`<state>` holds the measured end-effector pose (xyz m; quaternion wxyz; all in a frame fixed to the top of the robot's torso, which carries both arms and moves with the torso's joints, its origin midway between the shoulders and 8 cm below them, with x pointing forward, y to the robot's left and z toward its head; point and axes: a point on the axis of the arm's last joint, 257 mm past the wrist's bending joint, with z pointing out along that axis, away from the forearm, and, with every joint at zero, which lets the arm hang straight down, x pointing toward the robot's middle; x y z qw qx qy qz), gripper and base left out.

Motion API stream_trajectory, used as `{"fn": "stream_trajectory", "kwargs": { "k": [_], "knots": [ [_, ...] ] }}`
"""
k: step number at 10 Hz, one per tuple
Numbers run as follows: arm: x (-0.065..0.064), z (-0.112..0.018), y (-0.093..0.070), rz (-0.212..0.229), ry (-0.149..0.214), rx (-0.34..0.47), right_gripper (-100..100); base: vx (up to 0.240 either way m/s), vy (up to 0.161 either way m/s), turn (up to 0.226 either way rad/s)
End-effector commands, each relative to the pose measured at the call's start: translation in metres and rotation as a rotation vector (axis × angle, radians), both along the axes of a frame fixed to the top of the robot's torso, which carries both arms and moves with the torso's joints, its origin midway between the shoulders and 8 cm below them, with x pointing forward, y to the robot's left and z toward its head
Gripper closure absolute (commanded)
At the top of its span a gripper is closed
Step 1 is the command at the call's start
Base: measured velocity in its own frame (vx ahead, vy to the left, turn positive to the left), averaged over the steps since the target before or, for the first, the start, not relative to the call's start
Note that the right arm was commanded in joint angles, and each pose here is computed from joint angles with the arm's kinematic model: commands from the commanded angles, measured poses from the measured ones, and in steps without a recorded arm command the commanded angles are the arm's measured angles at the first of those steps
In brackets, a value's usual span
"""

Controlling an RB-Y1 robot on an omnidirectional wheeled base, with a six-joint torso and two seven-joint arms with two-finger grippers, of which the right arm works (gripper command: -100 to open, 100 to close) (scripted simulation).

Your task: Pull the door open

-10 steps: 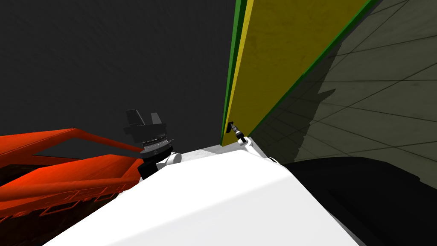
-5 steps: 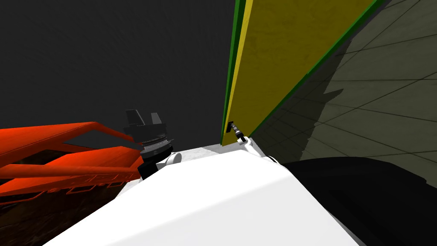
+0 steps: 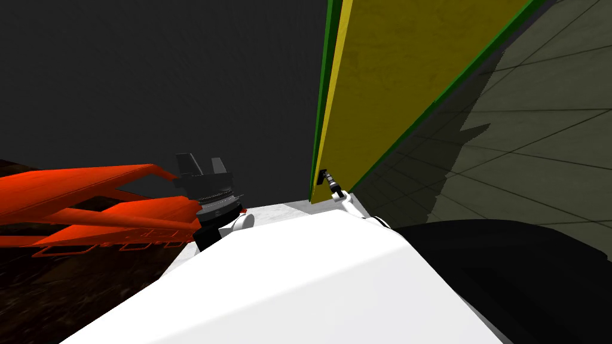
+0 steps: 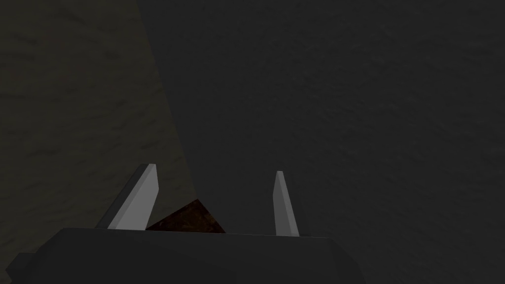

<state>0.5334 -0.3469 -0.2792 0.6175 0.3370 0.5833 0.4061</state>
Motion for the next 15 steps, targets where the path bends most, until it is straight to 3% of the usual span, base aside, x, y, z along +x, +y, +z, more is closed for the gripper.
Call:
{"fn": "stream_trajectory", "kwargs": {
  "k": [1, 6, 9, 11, 15],
  "knots": [
    [0.002, 0.001, 0.005, 0.006, -0.002, 0.043, 100, -0.045, -0.034, 0.055],
    [0.01, 0.003, -0.003, -0.015, 0.0, 0.283, 100, -0.07, -0.051, 0.112],
    [0.012, 0.003, -0.004, -0.018, 0.001, 0.364, 100, -0.054, -0.038, 0.073],
    [0.016, 0.003, -0.008, -0.029, -0.001, 0.479, 100, -0.069, -0.043, 0.115],
    [0.02, 0.003, -0.012, -0.036, -0.003, 0.623, 100, -0.07, -0.042, 0.093]
  ]
}}
